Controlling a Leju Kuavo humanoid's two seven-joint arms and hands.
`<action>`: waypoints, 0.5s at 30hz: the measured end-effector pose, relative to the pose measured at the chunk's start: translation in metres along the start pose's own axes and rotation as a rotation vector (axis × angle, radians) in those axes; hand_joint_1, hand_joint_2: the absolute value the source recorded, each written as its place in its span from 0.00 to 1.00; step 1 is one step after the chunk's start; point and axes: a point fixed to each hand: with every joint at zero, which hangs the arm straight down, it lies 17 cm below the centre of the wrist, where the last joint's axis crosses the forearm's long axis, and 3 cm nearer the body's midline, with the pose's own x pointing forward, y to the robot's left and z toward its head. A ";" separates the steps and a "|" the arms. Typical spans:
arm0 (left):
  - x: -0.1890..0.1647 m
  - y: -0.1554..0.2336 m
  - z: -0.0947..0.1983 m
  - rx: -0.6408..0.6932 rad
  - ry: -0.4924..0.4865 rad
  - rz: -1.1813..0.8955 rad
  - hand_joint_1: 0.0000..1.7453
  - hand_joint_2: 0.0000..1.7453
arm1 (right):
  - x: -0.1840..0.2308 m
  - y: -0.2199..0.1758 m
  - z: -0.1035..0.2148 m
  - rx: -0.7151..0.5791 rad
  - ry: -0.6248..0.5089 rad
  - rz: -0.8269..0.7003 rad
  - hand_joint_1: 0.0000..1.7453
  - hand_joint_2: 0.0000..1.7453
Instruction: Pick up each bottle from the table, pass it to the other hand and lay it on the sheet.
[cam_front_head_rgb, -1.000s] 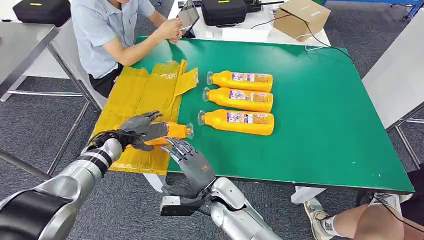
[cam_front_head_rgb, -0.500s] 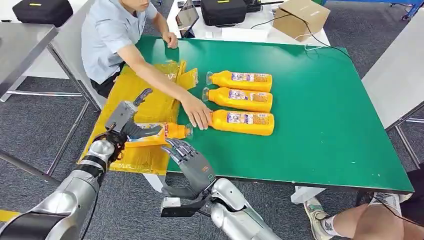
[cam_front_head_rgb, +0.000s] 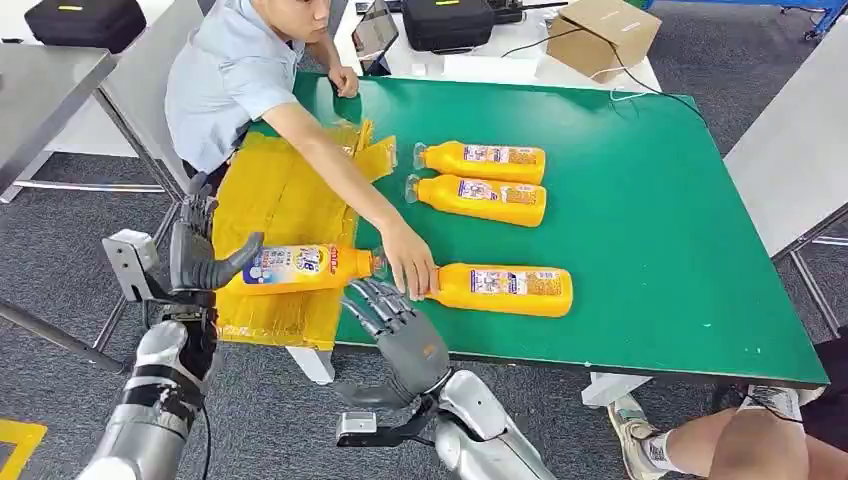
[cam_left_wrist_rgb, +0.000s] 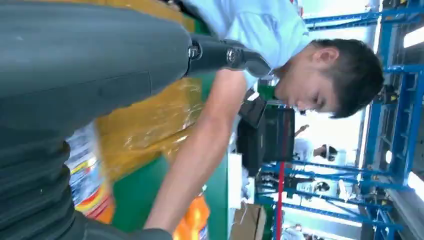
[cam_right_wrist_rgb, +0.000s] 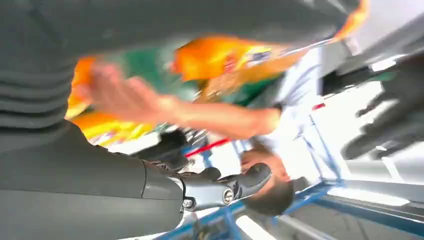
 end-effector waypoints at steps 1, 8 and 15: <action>0.006 0.000 0.010 0.006 -0.015 0.006 0.00 1.00 | -0.015 -0.006 0.003 -0.003 0.039 0.064 0.00 1.00; 0.049 -0.008 0.066 0.027 -0.119 -0.058 0.00 1.00 | -0.149 -0.051 0.058 0.024 0.352 0.333 0.00 1.00; 0.085 -0.014 0.075 0.027 -0.199 -0.072 0.00 1.00 | -0.179 -0.068 0.079 0.032 0.409 0.395 0.00 1.00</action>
